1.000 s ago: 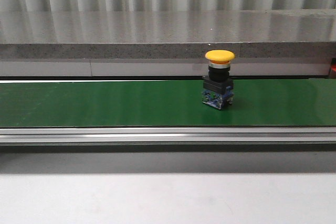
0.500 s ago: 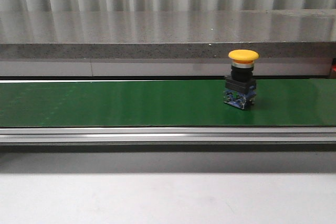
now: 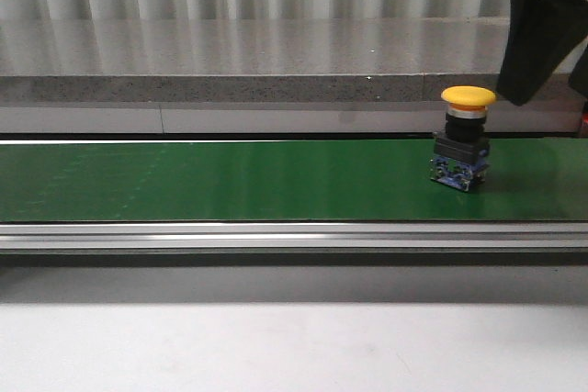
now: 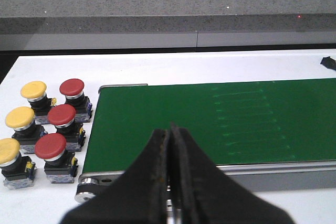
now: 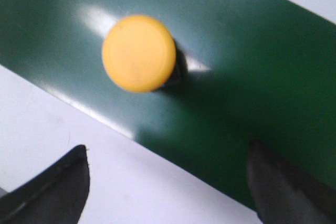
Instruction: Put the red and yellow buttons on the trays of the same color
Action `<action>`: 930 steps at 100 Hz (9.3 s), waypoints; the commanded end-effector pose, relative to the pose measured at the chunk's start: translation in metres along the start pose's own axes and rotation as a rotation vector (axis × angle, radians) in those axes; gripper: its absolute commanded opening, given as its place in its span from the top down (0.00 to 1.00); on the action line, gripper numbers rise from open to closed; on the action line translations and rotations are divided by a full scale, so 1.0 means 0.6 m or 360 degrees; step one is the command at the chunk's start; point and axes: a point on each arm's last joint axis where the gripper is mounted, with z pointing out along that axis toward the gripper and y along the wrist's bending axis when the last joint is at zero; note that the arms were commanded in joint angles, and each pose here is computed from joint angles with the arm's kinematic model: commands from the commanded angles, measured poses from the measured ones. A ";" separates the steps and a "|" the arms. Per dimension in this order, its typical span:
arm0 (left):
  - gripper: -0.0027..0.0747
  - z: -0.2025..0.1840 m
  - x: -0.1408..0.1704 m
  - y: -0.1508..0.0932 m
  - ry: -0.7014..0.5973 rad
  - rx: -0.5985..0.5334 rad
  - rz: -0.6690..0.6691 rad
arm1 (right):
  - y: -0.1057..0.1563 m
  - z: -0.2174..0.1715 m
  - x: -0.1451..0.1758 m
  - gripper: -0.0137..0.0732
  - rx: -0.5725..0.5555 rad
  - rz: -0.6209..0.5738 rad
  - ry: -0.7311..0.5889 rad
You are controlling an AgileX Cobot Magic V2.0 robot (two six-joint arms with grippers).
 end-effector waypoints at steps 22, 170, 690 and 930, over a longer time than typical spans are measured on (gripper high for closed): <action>0.99 -0.004 -0.023 0.000 -0.0147 0.0003 -0.0009 | -0.009 0.018 -0.035 0.15 0.0036 0.0008 -0.0217; 0.99 -0.004 -0.023 0.000 -0.0147 0.0003 -0.0009 | -0.287 -0.083 0.165 0.69 0.0789 0.1377 -0.0411; 0.12 0.232 -0.013 0.172 0.0380 -0.0749 -0.0917 | -0.012 -0.184 0.182 0.92 0.0487 0.0469 -0.0997; 0.99 0.265 -0.101 0.145 0.0260 -0.0559 -0.0708 | -0.012 -0.184 0.182 0.92 0.0487 0.0469 -0.0997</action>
